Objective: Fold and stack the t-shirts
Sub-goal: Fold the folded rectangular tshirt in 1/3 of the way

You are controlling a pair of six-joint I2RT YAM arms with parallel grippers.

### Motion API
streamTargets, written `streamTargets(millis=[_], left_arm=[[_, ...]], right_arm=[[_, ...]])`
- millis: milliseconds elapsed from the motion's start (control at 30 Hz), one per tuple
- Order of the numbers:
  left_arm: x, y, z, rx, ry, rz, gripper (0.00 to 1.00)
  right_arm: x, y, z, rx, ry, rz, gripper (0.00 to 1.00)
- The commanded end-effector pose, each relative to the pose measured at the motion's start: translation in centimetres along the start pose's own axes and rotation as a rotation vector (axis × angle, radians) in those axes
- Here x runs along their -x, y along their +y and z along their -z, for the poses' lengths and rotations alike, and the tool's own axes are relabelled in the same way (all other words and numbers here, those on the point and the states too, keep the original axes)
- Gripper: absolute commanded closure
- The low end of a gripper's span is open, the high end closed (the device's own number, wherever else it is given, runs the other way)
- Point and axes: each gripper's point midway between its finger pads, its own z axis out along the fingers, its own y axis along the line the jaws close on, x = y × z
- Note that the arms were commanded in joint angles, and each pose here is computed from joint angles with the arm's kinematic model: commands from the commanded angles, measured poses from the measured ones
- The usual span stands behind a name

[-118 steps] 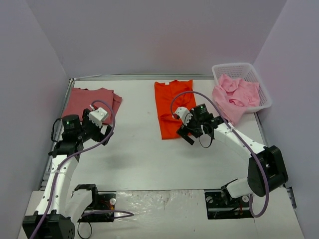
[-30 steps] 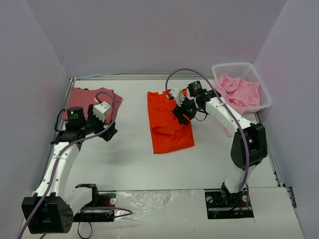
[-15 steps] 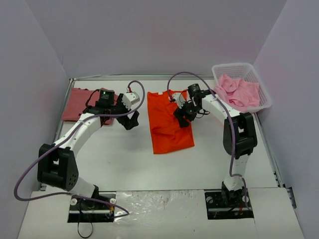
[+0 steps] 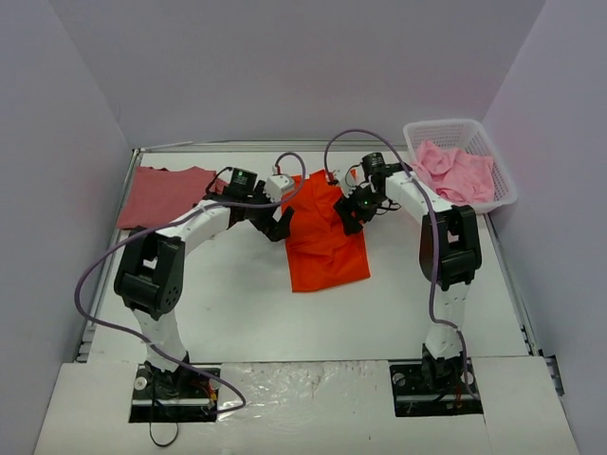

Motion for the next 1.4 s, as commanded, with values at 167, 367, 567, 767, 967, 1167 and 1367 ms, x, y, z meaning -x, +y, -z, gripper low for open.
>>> streamTargets(millis=[167, 367, 567, 767, 967, 1167, 1367], left_arm=[[1.4, -2.3, -2.0, -0.017, 0.021, -0.140, 0.08], [-0.3, -3.7, -2.4, -0.115, 0.075, -0.191, 0.30], [-1.3, -4.5, -2.5, -0.166, 0.111, -0.215, 0.44], [-2.1, -4.9, -3.7, -0.193, 0.134, -0.210, 0.46], [-1.7, -5.4, -4.1, -0.207, 0.124, -0.213, 0.51], [-1.3, -5.8, -4.0, -0.234, 0.119, -0.204, 0.72], [-0.2, -6.2, -3.1, -0.237, 0.094, -0.215, 0.82]], right_arm=[[-0.8, 0.9, 0.0, 0.078, 0.001, -0.048, 0.41], [-1.4, 0.7, -0.2, 0.081, 0.013, -0.056, 0.41], [-1.6, 0.7, -0.4, 0.085, 0.021, -0.060, 0.42], [-2.0, 0.7, -0.5, 0.087, 0.028, -0.062, 0.42], [-2.1, 0.6, -0.5, 0.089, 0.026, -0.064, 0.44], [-1.9, 0.6, -0.4, 0.090, 0.021, -0.064, 0.56], [-1.5, 0.5, -0.1, 0.086, 0.011, -0.064, 0.74]])
